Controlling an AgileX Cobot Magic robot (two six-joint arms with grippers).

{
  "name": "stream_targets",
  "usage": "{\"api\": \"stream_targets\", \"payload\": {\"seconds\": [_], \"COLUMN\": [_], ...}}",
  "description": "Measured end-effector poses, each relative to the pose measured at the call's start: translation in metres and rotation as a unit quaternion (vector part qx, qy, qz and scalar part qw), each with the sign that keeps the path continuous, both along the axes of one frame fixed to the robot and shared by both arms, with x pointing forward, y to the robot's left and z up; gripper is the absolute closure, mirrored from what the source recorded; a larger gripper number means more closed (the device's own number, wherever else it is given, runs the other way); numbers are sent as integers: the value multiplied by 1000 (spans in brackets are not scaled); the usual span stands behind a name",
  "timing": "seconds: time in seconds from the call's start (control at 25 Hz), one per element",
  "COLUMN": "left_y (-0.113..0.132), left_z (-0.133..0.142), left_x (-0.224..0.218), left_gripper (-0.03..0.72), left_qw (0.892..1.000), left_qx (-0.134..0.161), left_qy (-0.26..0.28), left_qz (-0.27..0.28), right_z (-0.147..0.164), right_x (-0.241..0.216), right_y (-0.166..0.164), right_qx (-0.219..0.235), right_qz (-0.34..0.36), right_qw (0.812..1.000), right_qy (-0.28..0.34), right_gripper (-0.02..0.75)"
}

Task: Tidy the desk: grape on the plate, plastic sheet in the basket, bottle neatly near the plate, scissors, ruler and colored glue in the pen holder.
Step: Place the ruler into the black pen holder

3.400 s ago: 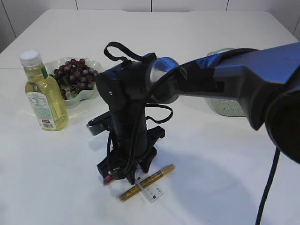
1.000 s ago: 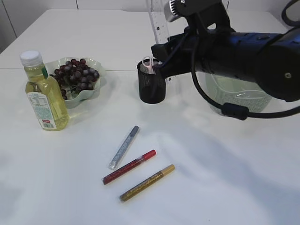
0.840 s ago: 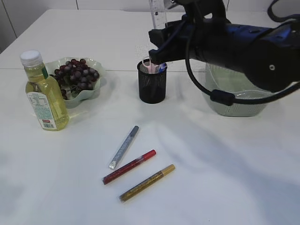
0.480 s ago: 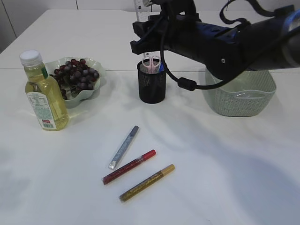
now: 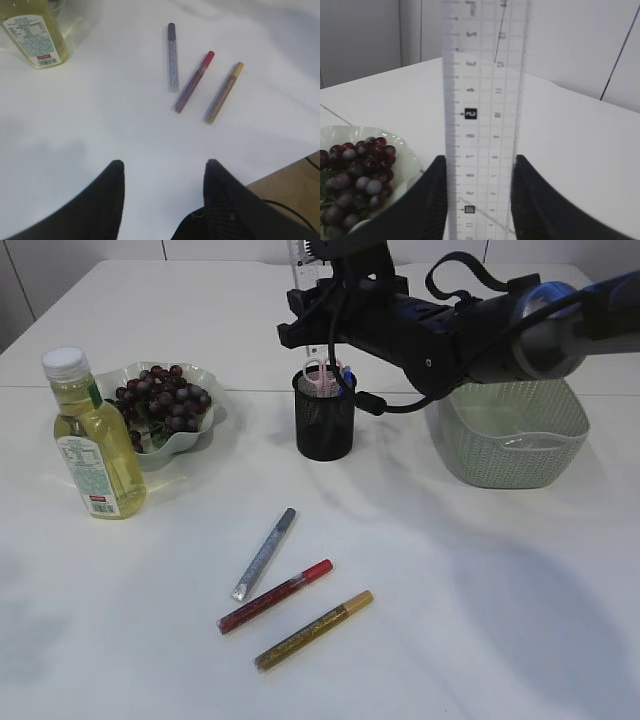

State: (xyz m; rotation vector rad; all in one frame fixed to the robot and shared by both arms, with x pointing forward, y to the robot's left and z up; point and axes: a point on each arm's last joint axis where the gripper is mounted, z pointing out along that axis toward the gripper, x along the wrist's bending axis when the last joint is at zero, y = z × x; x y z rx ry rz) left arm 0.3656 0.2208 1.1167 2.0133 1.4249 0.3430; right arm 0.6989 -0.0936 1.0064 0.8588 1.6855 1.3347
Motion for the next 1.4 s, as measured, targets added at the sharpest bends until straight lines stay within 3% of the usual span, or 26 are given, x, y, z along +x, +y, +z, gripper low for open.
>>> {"api": "stream_targets", "payload": {"seconds": [0.84, 1.4], "left_y": [-1, -1], "left_z": [3, 3], "left_x": [3, 4], "left_gripper": [309, 309], "left_qw": [1000, 1000], "left_qx": [-11, -6], "left_qy": [-24, -27], "left_qz": [0, 1], "right_z": [-58, -60], "right_x": [25, 25], "right_y": [2, 3], "right_qx": [-11, -14], "right_qz": [-11, -12], "right_qw": [999, 999], "right_qy": [44, 46], "right_gripper": [440, 440]}}
